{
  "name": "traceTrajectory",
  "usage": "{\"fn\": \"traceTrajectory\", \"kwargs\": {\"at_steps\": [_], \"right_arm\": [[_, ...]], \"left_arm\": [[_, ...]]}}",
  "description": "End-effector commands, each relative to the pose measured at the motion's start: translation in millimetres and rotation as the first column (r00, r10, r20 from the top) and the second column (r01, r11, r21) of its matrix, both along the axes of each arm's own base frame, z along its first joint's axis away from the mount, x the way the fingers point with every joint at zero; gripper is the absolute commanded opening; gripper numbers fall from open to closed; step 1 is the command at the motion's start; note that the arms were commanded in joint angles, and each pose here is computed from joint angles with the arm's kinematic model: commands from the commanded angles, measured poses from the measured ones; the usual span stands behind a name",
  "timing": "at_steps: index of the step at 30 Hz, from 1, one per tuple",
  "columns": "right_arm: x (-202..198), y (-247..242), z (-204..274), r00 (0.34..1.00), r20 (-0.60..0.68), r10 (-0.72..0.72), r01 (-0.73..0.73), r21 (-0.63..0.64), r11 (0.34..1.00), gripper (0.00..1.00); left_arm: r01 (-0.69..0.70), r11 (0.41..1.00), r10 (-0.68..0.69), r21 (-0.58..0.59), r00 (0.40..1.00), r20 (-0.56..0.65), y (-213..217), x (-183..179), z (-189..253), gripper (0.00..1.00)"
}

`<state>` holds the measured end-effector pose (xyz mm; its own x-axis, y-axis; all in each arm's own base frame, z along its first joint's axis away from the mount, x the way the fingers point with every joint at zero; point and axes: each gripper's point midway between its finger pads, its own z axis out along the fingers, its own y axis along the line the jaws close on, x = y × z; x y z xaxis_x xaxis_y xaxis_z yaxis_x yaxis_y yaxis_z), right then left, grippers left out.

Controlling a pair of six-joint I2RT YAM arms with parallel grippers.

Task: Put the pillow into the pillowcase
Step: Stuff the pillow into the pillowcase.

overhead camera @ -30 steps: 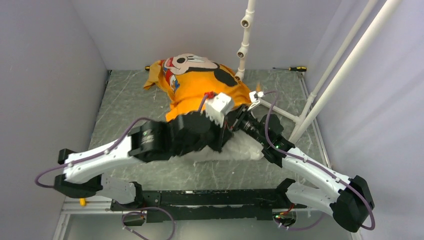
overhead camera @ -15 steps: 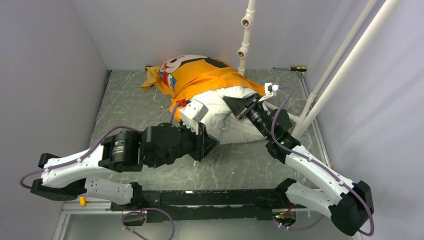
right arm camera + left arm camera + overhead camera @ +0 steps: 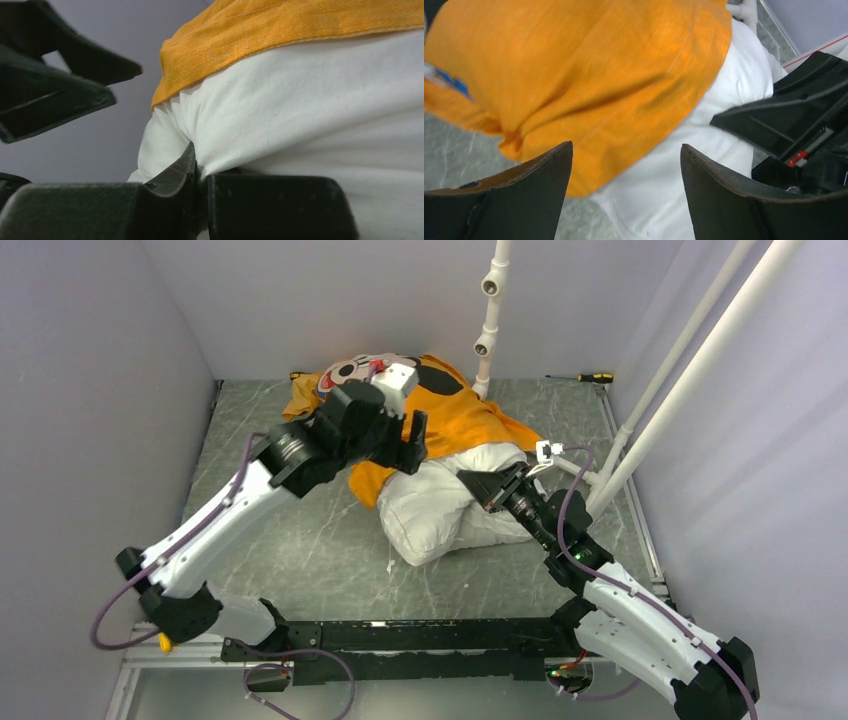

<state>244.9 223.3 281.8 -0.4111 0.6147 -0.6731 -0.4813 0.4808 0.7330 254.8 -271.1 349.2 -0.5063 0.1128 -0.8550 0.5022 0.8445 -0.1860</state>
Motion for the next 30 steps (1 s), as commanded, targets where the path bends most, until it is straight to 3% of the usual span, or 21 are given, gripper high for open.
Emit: {"fn": "traceTrajectory", "kwargs": {"at_steps": [1,4,8,10,13,16,19,24,30], "right_arm": [[2,-8,40,0.993,0.11,-0.038,0.029,0.087,0.996,0.0],[4,-4,42,0.993,0.111,-0.027,0.018,0.082,0.997,0.0],[5,0,46,0.993,0.117,-0.014,0.004,0.081,0.997,0.0],[6,3,45,0.994,0.112,-0.001,-0.007,0.073,0.997,0.0],[5,6,43,0.994,0.109,0.016,-0.023,0.068,0.997,0.0],[5,7,37,0.995,0.095,0.024,-0.031,0.064,0.998,0.0],[4,8,32,0.996,0.085,0.033,-0.038,0.066,0.997,0.0],[4,9,34,0.995,0.09,0.031,-0.04,0.1,0.994,0.0],[20,17,79,0.981,0.194,0.016,-0.039,0.114,0.993,0.0]], "left_arm": [[0.265,0.964,-0.264,-0.013,0.964,0.039,-45,11,7,0.83],[0.335,0.942,-0.335,-0.011,0.942,0.025,-61,16,-4,0.83],[0.302,0.952,-0.3,0.056,0.953,-0.031,-64,32,-36,0.79],[0.26,0.964,-0.26,0.058,0.966,-0.01,-60,40,-36,0.64],[0.195,0.98,-0.196,0.026,0.98,0.04,-48,48,-18,0.31],[0.149,0.989,-0.148,-0.006,0.985,0.087,-33,57,5,0.2],[0.125,0.992,-0.121,-0.027,0.987,0.108,-21,65,19,0.0],[0.189,0.98,-0.181,-0.067,0.978,0.103,-26,54,28,0.0],[0.338,0.923,-0.337,-0.183,0.941,0.042,-41,-13,39,0.0]]}}
